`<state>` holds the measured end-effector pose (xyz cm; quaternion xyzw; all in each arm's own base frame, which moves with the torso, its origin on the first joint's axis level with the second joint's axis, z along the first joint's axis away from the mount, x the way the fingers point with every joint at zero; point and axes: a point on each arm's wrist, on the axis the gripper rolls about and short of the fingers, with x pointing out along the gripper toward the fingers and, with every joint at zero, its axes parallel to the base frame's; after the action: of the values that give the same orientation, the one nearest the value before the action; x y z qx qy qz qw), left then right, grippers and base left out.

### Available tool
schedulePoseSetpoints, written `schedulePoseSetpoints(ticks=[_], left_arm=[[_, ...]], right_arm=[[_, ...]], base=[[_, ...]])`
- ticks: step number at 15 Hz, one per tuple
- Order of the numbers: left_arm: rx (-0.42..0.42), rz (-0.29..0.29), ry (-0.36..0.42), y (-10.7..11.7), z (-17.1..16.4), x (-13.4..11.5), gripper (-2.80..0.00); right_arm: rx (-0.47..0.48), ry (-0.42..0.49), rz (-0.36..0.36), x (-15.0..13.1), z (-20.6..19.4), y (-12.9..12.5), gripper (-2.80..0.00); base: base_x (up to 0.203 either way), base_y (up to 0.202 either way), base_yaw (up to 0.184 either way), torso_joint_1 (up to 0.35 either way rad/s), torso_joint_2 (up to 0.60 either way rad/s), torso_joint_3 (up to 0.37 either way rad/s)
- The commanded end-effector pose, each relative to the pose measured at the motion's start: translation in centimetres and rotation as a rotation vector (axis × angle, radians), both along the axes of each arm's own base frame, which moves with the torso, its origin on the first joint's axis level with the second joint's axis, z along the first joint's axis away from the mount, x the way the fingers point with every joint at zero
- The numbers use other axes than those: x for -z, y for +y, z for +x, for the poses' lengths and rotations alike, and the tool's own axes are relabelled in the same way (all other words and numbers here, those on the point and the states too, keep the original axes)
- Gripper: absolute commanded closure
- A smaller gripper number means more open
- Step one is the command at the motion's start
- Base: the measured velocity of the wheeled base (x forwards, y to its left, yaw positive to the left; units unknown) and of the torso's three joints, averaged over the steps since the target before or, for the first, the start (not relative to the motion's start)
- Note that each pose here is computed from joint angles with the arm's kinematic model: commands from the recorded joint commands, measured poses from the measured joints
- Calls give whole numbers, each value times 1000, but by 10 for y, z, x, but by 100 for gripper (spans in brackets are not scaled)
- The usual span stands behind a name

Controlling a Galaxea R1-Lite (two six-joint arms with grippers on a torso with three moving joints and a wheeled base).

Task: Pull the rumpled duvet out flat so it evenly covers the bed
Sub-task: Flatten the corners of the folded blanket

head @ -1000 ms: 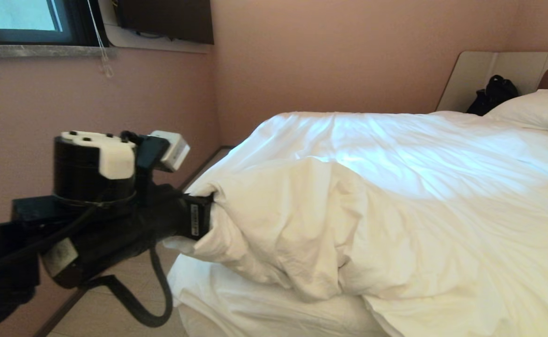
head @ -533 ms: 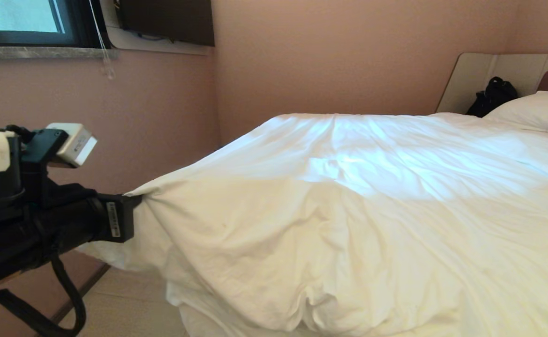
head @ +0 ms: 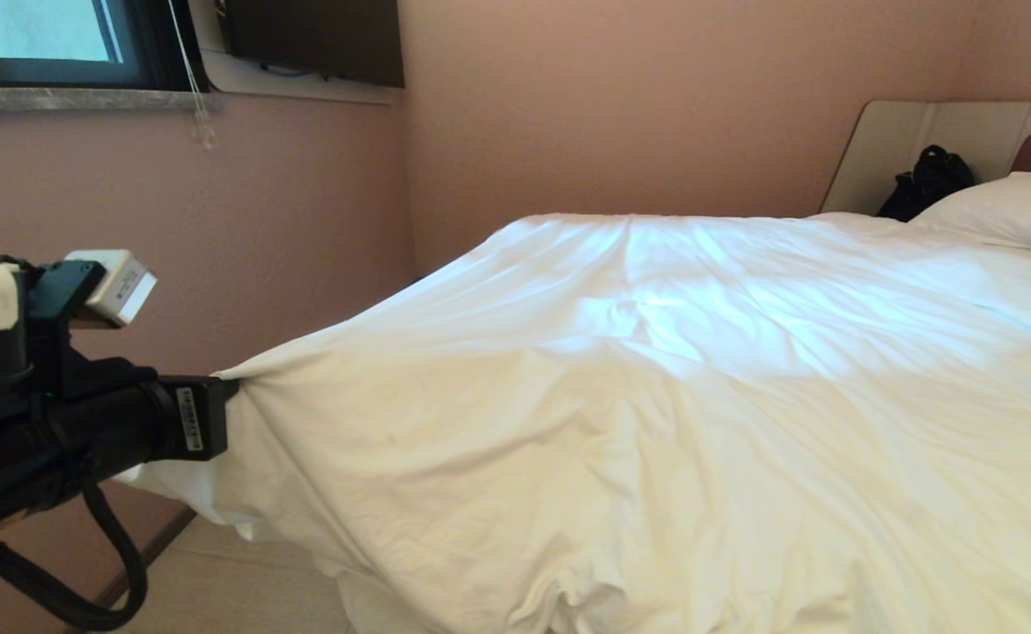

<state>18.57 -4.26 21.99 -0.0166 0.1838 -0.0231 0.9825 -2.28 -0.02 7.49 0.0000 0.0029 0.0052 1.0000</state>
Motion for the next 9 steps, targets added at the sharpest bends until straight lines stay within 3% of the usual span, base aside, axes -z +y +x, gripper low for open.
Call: schedulePoseSetpoints(ticks=[1,8,9], left_arm=[[-21,2,8,3,2,1,0],[-108,35,171,16,19,30,0],[-109,35,182,17,21,31,-280]], right_arm=[[1,2,0,0,0,0,0],[0,2,0,0,0,0,0],[0,2,0,0,0,0,0]], base=[[0,0,0,0,0,0],[0,0,0,0,0,0],[0,0,0,0,0,0]])
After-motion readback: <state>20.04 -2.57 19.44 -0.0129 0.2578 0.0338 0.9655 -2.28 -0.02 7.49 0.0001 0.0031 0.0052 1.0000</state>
